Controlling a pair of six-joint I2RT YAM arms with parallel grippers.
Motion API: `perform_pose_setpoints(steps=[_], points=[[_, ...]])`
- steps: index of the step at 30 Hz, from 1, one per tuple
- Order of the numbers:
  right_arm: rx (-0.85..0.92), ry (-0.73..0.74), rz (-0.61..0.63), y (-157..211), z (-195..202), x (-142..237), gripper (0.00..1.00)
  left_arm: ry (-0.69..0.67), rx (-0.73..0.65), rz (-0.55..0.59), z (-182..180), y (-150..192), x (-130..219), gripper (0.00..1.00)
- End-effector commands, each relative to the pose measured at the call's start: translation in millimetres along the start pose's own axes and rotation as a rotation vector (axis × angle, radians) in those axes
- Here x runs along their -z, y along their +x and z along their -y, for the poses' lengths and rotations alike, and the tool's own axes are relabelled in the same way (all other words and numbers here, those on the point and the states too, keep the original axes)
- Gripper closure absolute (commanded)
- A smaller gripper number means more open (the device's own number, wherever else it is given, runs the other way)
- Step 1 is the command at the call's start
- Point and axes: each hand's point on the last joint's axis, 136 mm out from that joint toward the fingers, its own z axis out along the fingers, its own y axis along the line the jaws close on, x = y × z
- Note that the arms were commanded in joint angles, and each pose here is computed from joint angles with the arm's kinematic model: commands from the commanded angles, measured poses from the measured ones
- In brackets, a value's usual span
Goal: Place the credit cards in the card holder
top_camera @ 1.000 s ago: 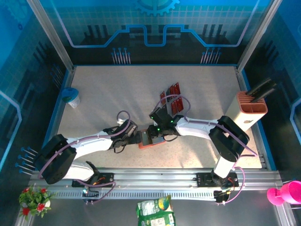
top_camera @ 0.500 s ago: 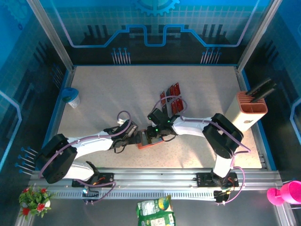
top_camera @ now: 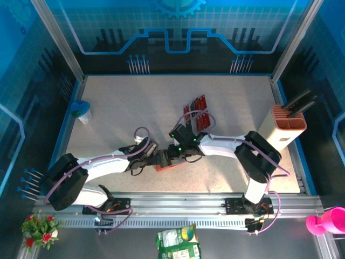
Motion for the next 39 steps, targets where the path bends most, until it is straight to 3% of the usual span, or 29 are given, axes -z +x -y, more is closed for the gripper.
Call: perform_pose_setpoints(steps=[1,7,20,22,27,29,39], points=[[-0.001,0.073,0.056,-4.0,15.0,30.2,0.75,0.014,-0.019,-0.054,-2.6,14.0,-5.8,0.01],[0.005,0.209,0.087,-5.3,49.8,56.1,0.55,0.048,-0.021,-0.023,6.9,1.0,9.3,0.01],[0.008,0.229,0.052,-17.0,69.3,32.5,0.54,0.100,-0.037,0.015,28.3,-25.4,38.4,0.01],[0.005,0.220,0.038,-17.4,70.1,25.4,0.58,0.115,-0.034,0.020,34.0,-30.3,43.4,0.01],[0.000,0.217,0.036,-15.8,75.9,21.9,0.92,0.170,-0.011,0.011,51.3,-36.3,49.6,0.01],[-0.014,0.209,0.051,-13.7,77.9,26.9,0.99,0.188,-0.009,0.001,59.3,-35.3,49.4,0.01],[-0.138,0.182,0.130,15.1,93.4,44.8,1.00,0.184,-0.080,-0.039,87.8,-30.2,36.4,0.01]])
